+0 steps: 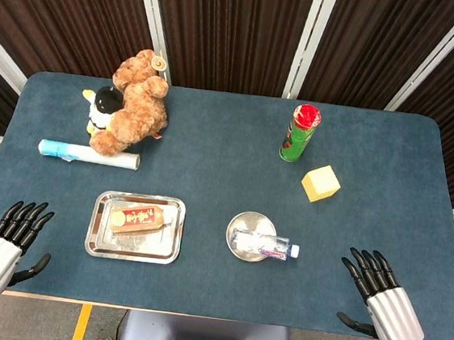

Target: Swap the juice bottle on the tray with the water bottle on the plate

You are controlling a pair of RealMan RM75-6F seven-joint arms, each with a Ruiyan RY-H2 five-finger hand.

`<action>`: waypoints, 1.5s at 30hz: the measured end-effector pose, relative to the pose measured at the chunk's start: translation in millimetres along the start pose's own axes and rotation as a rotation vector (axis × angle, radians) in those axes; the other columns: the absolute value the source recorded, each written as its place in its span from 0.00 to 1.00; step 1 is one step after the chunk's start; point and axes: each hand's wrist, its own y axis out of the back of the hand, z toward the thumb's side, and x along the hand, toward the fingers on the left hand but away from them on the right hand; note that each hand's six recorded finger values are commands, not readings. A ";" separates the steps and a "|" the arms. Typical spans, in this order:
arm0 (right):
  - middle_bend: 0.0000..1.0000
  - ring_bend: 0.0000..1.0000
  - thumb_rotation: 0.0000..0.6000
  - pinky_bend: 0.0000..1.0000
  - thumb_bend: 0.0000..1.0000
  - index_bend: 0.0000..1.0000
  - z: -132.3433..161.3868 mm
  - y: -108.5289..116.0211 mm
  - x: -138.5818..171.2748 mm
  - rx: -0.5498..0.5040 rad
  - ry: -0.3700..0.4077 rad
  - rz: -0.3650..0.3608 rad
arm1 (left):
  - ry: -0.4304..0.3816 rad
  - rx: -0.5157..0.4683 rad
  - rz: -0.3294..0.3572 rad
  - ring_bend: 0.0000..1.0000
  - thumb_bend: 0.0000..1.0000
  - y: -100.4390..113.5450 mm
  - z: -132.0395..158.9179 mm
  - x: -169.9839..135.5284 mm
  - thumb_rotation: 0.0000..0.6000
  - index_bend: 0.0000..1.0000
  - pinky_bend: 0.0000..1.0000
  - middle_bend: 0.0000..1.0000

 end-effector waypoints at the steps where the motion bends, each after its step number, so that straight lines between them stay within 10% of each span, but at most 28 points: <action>1: 0.00 0.00 1.00 0.00 0.10 0.00 -0.2 -0.3 -0.1 0.000 0.000 0.003 | 0.000 0.005 -0.003 0.00 0.35 -0.9 0.5 0.2 1.00 0.00 0.00 0.00; 32: 0.00 0.00 1.00 0.00 0.10 0.00 -11.9 -13.1 -14.8 0.018 -0.068 0.036 | -0.068 -0.124 -0.344 0.00 0.34 -130.1 52.9 140.3 1.00 0.00 0.12 0.00; 42: 0.00 0.00 1.00 0.00 0.10 0.00 -12.1 -14.5 -15.3 0.020 -0.069 0.038 | -0.014 -0.153 -0.459 0.11 0.34 -155.3 53.8 142.6 1.00 0.00 0.22 0.06; 45: 0.00 0.00 1.00 0.00 0.10 0.00 -12.1 -14.9 -15.4 0.020 -0.070 0.040 | -0.011 -0.164 -0.440 0.26 0.33 -154.8 55.9 146.0 1.00 0.13 0.34 0.23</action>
